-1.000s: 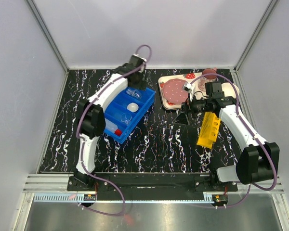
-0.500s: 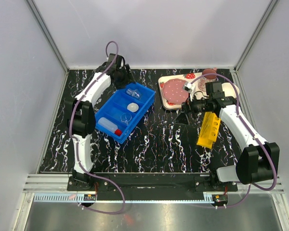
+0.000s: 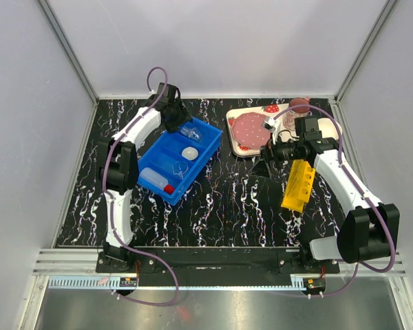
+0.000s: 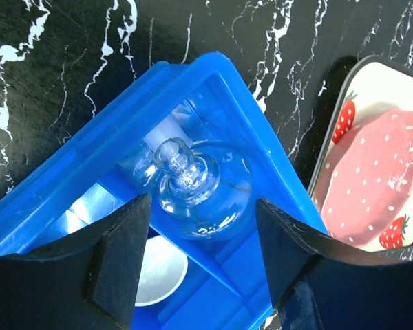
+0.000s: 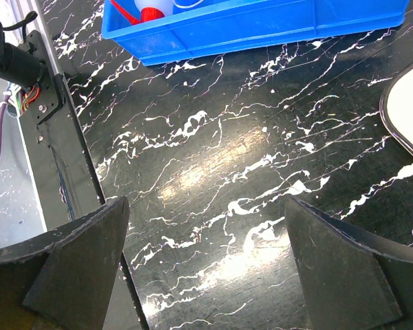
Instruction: Organize the chemistry lab equipment
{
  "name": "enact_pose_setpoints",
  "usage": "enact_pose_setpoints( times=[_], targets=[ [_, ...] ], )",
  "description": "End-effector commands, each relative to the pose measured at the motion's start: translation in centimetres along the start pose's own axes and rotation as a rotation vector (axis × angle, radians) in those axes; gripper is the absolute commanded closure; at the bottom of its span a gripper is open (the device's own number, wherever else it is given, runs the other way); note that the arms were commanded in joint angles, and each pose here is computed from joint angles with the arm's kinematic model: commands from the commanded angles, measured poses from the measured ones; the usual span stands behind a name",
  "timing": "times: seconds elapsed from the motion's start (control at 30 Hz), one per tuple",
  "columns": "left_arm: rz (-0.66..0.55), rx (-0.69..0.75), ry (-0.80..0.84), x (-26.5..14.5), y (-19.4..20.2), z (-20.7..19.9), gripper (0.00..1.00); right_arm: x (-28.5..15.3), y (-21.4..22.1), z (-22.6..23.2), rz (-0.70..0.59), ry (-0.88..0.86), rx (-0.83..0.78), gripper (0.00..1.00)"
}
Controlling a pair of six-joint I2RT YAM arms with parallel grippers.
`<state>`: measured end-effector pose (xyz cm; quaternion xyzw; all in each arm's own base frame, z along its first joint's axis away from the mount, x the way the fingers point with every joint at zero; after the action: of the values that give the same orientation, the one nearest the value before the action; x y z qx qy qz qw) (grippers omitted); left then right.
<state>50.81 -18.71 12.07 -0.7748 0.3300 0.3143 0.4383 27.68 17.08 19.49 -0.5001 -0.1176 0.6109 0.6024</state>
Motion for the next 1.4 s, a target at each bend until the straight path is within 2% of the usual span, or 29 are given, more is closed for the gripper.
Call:
enact_pose_setpoints(
  times=[0.0, 0.9, 1.2, 1.33, 1.37],
  targets=[
    [-0.076, -0.046, -0.025, 0.9, -1.6, 0.4, 0.35, -0.7, -1.1, 1.0, -0.046, -0.021, -0.045, 0.00],
    [-0.047, -0.028, -0.134, 4.3, -0.2, 3.1, 0.44, -1.3, -1.3, 0.9, -0.063, -0.017, -0.036, 0.00],
    [-0.055, -0.024, -0.120, 4.5, -0.3, 2.8, 0.59, -1.5, -1.3, 0.7, -0.070, -0.015, -0.033, 0.00],
    [-0.104, 0.001, -0.064, 3.6, -1.3, 1.8, 0.70, -1.6, -1.4, 0.6, -0.073, -0.013, -0.030, 0.00],
    [-0.113, 0.011, -0.054, 3.2, -1.4, 1.7, 0.76, -1.6, -1.4, 0.7, -0.073, -0.014, -0.030, 0.00]
  ],
)
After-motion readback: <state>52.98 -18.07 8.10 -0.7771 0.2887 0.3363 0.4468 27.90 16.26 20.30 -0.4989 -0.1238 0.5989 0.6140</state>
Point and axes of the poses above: each gripper's point midway between its finger pads, its own x axis out along the fingers, its own z axis along the line the jaws close on, y = z × x, the point moved 1 cm from there along -x, back along the fingers, and after that the axes turned 8 degrees about x, right-handed, at the moved point
